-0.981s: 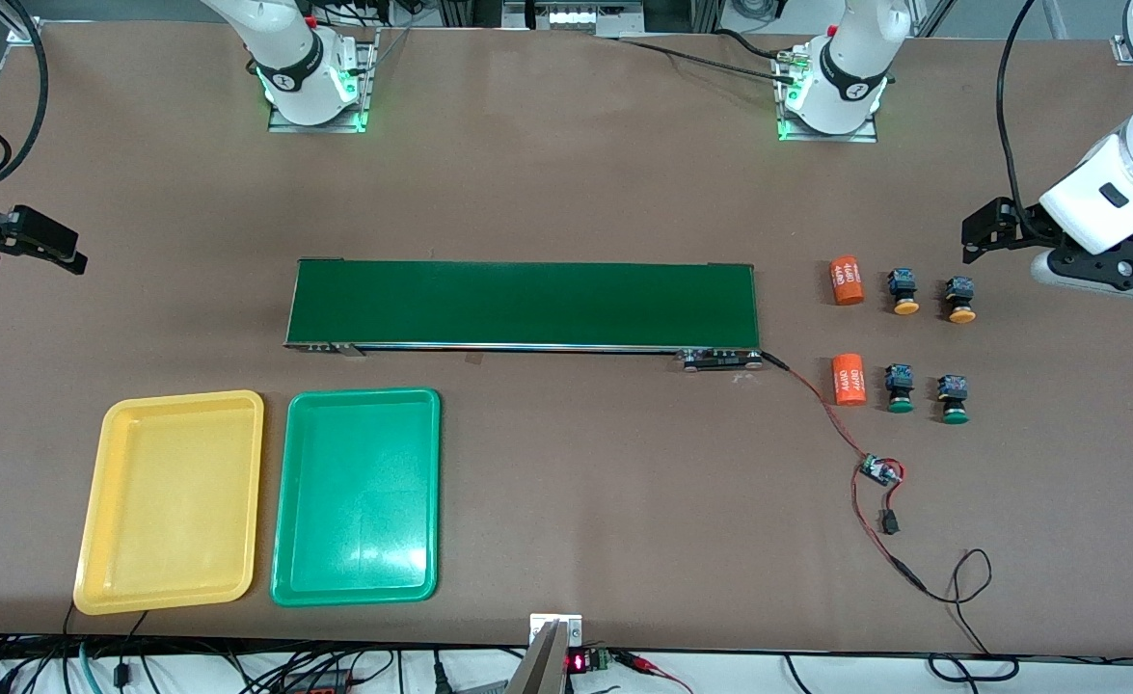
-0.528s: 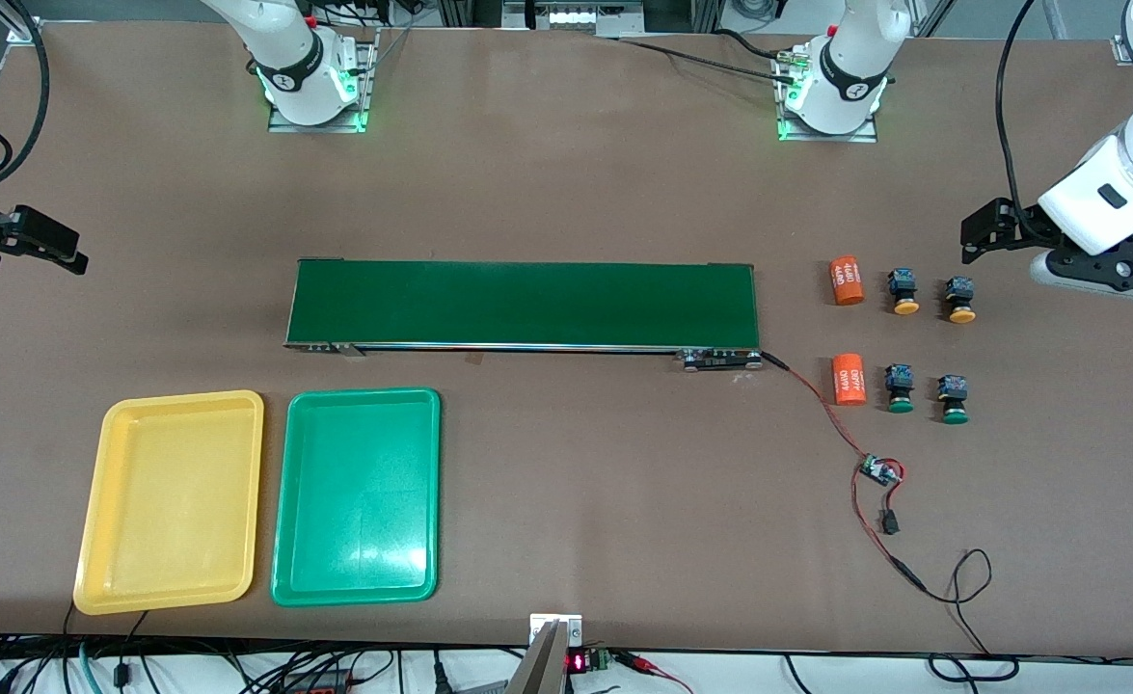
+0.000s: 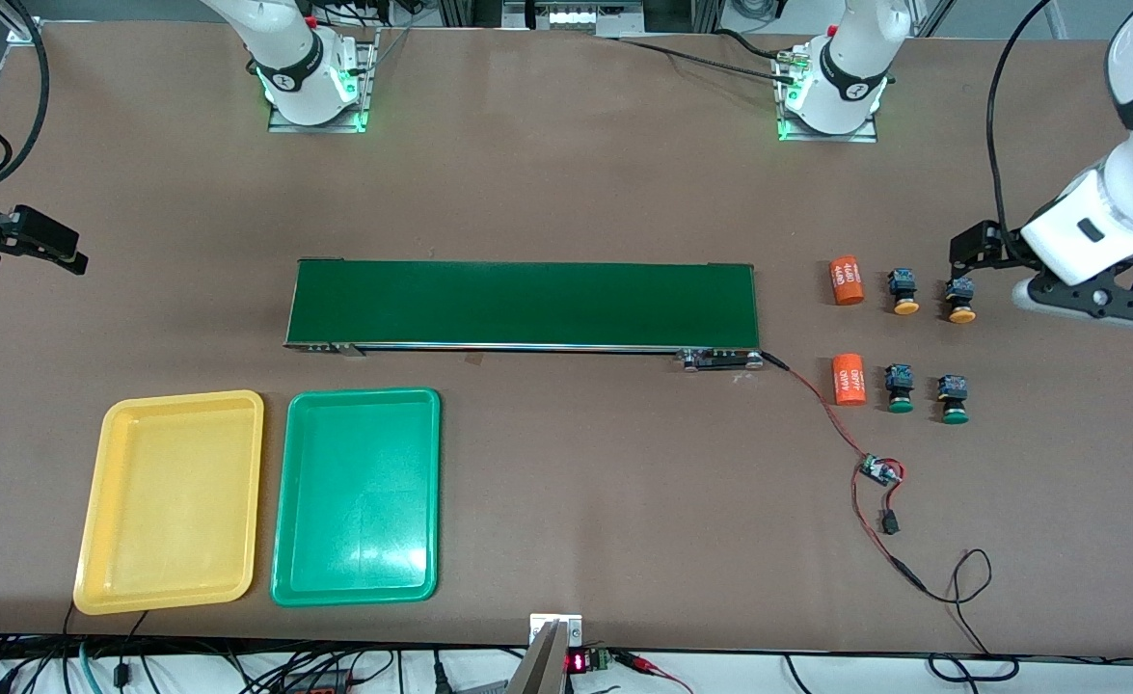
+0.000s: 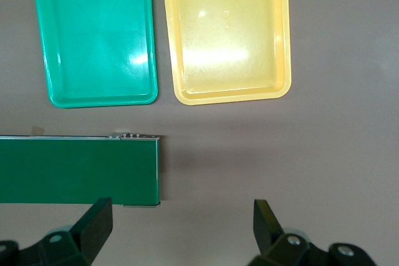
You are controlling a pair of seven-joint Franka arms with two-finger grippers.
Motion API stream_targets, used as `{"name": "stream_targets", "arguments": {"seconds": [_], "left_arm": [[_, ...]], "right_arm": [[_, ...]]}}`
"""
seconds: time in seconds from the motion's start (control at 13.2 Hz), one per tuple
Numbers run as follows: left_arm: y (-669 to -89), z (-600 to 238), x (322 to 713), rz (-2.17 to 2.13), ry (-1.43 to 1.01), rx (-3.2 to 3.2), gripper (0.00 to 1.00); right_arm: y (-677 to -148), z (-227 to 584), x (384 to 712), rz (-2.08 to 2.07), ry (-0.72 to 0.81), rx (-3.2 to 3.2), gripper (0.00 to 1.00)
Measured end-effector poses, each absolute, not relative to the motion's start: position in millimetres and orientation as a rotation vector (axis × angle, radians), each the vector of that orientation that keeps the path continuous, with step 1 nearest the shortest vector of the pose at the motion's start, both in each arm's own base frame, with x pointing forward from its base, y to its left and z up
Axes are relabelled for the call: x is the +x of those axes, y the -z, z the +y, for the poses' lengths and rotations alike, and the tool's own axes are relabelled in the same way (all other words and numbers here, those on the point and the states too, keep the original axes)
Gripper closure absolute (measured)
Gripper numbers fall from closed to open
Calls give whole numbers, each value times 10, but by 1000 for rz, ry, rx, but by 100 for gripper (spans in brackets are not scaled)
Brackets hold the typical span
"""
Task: Sort buttons by color to trays
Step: 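Reach the left gripper down and grasp an orange capacitor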
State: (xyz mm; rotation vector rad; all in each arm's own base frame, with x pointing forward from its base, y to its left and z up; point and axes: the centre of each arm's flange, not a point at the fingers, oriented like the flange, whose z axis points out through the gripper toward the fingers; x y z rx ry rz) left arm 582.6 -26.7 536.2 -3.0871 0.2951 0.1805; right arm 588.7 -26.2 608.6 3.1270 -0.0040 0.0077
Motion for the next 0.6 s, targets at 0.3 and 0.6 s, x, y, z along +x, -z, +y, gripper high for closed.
{"name": "stream_targets", "arguments": {"seconds": [0.3,0.6], "left_arm": [[-4940,-266,5972,298,-277,-3088,0],[-4312,-270,6172,285,-284,-3096,0]], "right_arm": [[-6086,-262,5887,-4,-8,3127,0],[-6081,-266,5888,-5,-7,3127,0]]}}
